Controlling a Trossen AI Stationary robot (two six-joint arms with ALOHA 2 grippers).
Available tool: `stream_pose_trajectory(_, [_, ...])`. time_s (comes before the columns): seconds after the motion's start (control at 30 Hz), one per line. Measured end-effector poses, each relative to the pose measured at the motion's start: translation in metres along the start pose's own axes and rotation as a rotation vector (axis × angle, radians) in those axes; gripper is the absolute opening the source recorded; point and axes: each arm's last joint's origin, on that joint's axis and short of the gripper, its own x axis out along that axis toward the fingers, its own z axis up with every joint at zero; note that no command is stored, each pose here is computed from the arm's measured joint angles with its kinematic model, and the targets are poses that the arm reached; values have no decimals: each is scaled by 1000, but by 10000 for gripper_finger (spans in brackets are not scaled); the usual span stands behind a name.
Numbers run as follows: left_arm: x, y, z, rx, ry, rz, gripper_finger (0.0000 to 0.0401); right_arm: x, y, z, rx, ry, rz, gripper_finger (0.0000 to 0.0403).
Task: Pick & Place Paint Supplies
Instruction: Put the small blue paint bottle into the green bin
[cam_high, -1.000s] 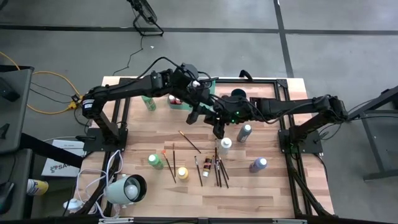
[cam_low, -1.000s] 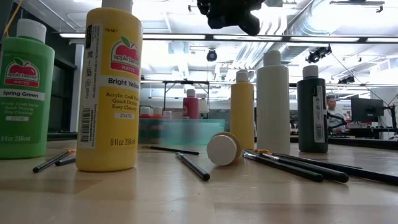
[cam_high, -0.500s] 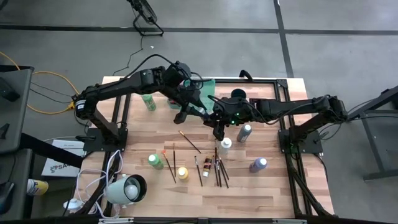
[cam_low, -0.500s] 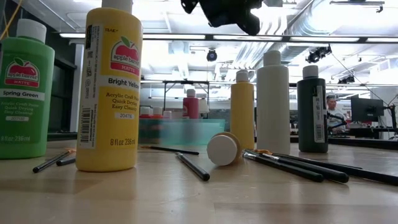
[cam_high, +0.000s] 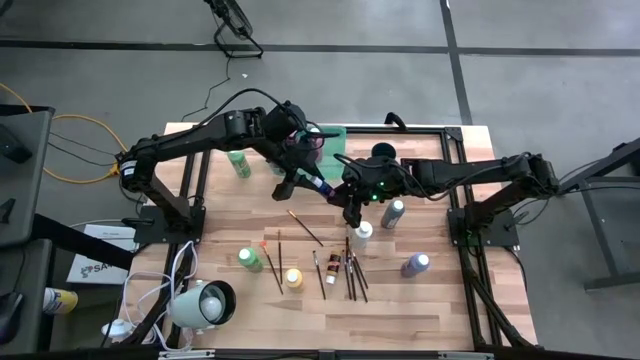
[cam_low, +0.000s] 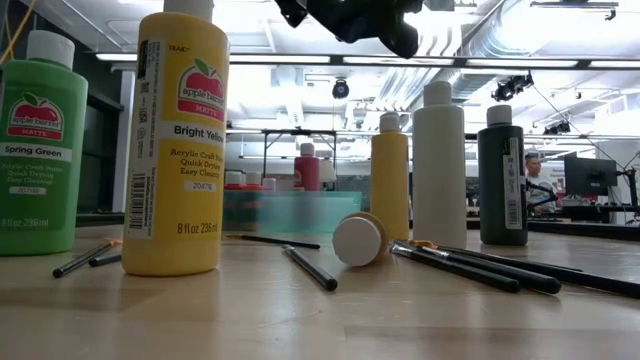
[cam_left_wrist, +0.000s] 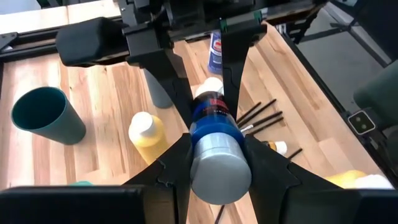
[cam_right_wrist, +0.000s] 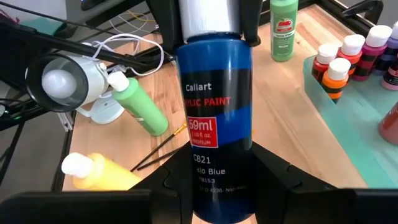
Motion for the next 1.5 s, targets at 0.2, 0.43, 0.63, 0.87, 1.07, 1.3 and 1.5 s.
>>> stream_pose_trajectory(0.2, [0, 0, 0, 2, 6, 15, 114, 0, 1, 0, -26, 9, 30, 116])
stream_pose_trajectory(0.43, [1, 0, -9, -24, 105, 54, 114, -6, 2, 1, -10, 10, 49, 165])
stream_pose_trajectory(0.63, [0, 2, -14, -23, 195, 178, 114, -11, 2, -1, -10, 60, 115, 198])
stream_pose_trajectory(0.87, [-10, 19, -28, -56, 377, 448, 114, -28, 2, 2, 6, 48, 118, 205])
stream_pose_trajectory(1.07, [-19, 53, -45, -158, 440, 542, 114, -43, 2, 6, 6, -1, 88, 205])
stream_pose_trajectory(1.3, [-13, 94, -80, -284, 586, 527, 114, -47, 1, 6, -6, -9, 50, 206])
stream_pose_trajectory(1.5, [4, 122, -100, -326, 628, 529, 114, -47, 0, 4, -23, 4, 45, 206])
